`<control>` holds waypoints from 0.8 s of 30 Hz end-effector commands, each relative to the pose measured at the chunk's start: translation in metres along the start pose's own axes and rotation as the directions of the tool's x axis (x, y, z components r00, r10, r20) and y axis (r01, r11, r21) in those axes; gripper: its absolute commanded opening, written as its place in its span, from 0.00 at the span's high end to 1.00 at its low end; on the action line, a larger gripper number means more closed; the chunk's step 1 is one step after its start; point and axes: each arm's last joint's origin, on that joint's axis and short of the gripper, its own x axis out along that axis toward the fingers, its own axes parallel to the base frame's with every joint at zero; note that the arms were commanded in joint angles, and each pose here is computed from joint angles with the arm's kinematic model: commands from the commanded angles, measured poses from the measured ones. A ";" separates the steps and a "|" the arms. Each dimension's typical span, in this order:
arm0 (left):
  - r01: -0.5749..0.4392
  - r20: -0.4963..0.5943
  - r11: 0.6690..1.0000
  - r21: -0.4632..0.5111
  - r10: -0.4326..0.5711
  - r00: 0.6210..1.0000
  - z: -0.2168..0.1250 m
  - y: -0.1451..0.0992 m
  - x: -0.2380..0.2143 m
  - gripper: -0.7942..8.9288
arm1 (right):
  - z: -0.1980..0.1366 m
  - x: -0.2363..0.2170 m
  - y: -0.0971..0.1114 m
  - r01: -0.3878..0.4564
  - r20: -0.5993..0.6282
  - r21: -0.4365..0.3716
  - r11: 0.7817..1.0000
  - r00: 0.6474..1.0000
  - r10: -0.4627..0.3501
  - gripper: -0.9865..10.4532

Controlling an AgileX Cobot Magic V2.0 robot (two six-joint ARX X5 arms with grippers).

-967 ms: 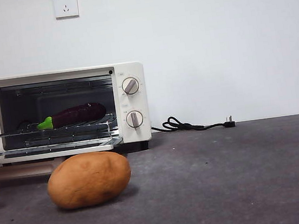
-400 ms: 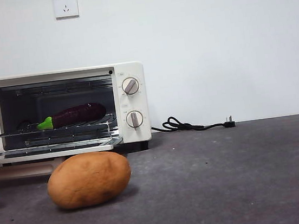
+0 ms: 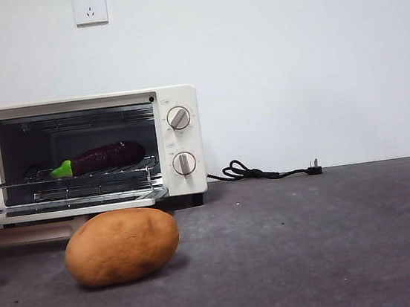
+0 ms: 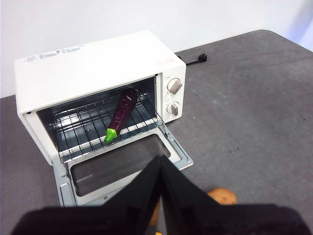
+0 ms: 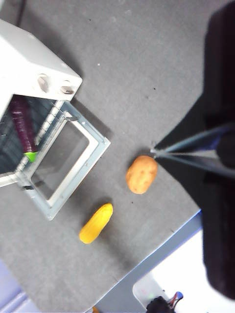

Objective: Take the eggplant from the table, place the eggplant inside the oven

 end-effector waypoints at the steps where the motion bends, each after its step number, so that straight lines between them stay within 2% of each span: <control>1: -0.006 -0.003 1.000 0.017 0.006 1.000 0.000 0.001 0.002 0.92 | -0.003 -0.006 0.001 -0.004 -0.004 -0.015 1.000 1.000 0.004 0.92; 6: -0.053 -0.018 0.998 0.018 0.054 0.998 0.002 0.004 0.007 0.92 | -0.005 -0.011 0.002 -0.005 0.008 -0.016 1.000 1.000 0.005 0.92; 13: -0.053 -0.019 0.998 0.017 0.054 0.998 0.011 0.010 0.026 0.92 | -0.012 -0.029 0.002 0.009 0.053 -0.023 1.000 0.999 -0.008 0.92; 18: -0.084 -0.047 0.996 0.009 0.085 0.995 0.016 0.020 0.044 0.92 | -0.023 -0.055 0.001 0.129 0.118 -0.018 0.991 0.985 -0.126 0.92; 21: -0.126 -0.056 0.992 -0.011 0.125 0.991 0.019 0.029 0.053 0.92 | -0.034 -0.076 0.000 0.201 0.171 -0.003 0.980 0.965 -0.198 0.92; 24: -0.166 -0.069 0.985 -0.036 0.163 0.984 0.021 0.041 0.064 0.92 | -0.047 -0.096 -0.001 0.285 0.221 0.023 0.958 0.933 -0.283 0.92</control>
